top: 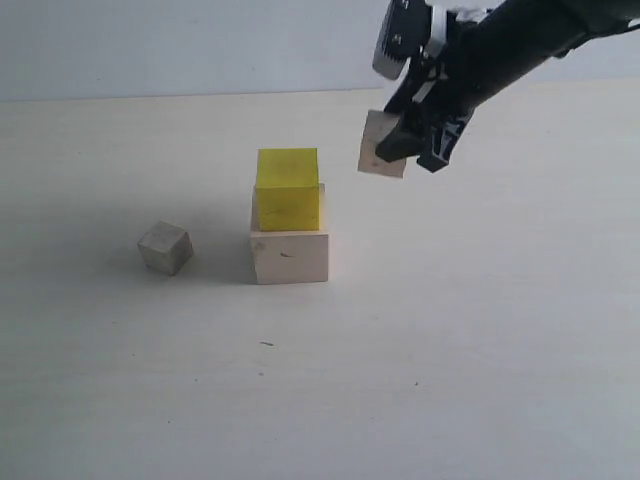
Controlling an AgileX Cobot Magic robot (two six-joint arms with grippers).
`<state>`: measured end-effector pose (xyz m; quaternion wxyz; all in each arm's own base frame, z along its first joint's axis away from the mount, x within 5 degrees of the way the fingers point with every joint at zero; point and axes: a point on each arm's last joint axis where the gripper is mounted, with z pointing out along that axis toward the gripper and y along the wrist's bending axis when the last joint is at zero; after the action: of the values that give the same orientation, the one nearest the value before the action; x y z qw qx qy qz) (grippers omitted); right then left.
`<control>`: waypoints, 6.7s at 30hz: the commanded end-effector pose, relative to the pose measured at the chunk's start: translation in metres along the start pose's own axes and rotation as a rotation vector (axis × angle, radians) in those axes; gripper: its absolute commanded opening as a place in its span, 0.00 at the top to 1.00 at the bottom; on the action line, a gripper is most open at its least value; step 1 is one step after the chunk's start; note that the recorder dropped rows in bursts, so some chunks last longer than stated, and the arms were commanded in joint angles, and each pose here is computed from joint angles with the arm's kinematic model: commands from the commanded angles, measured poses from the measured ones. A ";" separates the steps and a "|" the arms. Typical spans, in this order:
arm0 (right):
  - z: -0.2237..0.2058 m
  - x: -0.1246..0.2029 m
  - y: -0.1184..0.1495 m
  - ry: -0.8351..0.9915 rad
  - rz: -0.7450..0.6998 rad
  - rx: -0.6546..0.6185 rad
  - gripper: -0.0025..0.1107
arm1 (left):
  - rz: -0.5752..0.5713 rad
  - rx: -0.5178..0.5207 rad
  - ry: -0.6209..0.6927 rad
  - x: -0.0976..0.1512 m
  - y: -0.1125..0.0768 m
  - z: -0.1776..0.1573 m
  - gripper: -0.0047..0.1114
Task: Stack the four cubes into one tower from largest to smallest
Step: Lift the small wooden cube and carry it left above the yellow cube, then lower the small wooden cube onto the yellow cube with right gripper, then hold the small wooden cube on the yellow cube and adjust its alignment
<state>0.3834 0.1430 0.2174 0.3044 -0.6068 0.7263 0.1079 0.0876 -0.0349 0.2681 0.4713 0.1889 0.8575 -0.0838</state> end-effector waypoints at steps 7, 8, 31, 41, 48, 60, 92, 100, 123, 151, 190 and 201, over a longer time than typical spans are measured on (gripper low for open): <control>-0.088 -0.069 0.005 -0.226 -0.103 0.066 0.98 | -0.012 0.003 -0.005 0.001 0.000 0.000 0.96; -0.090 -0.078 0.007 -0.231 -0.135 0.071 0.98 | -0.012 0.003 -0.005 0.001 0.000 0.000 0.96; -0.022 -0.122 0.039 -0.025 -0.355 -0.140 0.98 | -0.016 -0.001 -0.057 0.001 -0.001 -0.009 0.96; -0.021 -0.122 0.036 -0.017 -0.260 -0.126 0.98 | -0.016 -0.001 -0.059 0.001 -0.001 -0.010 0.96; -0.017 -0.117 0.039 -0.005 -0.250 -0.139 0.98 | -0.013 -0.003 -0.058 0.001 -0.001 -0.010 0.96; -0.009 -0.111 0.043 0.000 -0.209 -0.150 0.98 | -0.013 -0.003 -0.058 0.001 -0.001 -0.010 0.96; -0.006 -0.110 0.045 -0.022 -0.203 -0.155 0.98 | -0.009 -0.005 -0.058 0.001 -0.001 -0.010 0.96; -0.004 -0.108 0.045 -0.015 -0.208 -0.151 0.98 | -0.009 -0.005 -0.058 0.001 -0.001 -0.010 0.96; -0.004 -0.108 0.045 -0.017 -0.207 -0.149 0.93 | -0.007 -0.005 -0.058 0.001 -0.001 -0.010 0.96; -0.004 -0.108 0.045 -0.018 -0.202 -0.152 0.50 | -0.005 -0.005 -0.058 0.001 -0.001 -0.010 0.96; -0.004 -0.107 0.046 -0.015 -0.199 -0.163 0.43 | -0.004 -0.007 -0.057 0.001 0.000 -0.010 0.96; -0.004 -0.107 0.046 -0.014 -0.203 -0.167 0.53 | -0.004 -0.007 -0.057 0.001 0.000 -0.010 0.96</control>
<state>0.3472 0.2399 0.2713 0.2669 -0.7011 0.6471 0.1361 0.0796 -0.0325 0.2727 0.4929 0.1857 0.8454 -0.0882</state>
